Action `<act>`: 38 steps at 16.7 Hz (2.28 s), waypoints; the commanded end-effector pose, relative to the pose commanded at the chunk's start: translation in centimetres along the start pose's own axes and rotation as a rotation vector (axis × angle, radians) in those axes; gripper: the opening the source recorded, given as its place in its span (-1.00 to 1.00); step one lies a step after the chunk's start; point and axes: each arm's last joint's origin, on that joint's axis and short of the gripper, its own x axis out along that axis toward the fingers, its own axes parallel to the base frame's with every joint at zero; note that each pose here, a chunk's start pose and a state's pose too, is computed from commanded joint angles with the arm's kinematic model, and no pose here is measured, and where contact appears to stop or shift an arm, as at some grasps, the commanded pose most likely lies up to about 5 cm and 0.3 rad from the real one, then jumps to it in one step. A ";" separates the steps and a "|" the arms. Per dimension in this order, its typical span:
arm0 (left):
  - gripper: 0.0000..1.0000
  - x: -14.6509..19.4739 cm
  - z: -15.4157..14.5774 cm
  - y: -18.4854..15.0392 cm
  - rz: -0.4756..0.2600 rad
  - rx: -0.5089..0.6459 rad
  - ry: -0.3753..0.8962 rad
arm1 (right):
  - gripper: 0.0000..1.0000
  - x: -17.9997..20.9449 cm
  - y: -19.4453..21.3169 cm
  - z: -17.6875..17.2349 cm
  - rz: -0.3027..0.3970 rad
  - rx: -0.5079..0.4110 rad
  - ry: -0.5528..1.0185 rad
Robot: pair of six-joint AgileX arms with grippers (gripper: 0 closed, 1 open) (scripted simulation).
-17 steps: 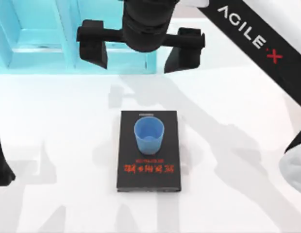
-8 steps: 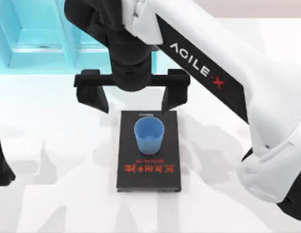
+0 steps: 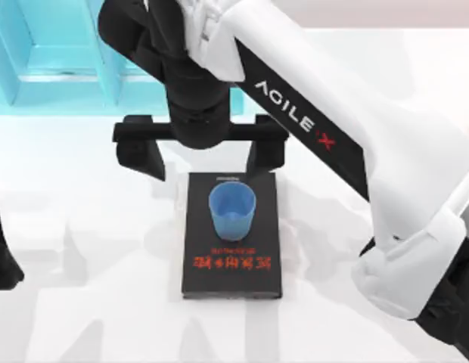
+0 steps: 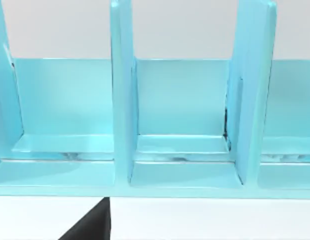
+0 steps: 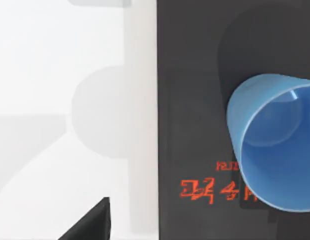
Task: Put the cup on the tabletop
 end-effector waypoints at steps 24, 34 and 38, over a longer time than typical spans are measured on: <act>1.00 0.0 0.0 0.0 0.000 0.000 0.000 | -0.36 8.0 -0.3 -0.3 0.003 0.000 -0.003; 1.00 0.0 0.0 0.0 0.000 0.000 0.000 | -1.00 8.0 -0.3 -0.3 0.003 0.000 -0.003; 1.00 0.0 0.0 0.0 0.000 0.000 0.000 | -1.00 7.0 1.5 -0.2 0.108 -0.015 -0.060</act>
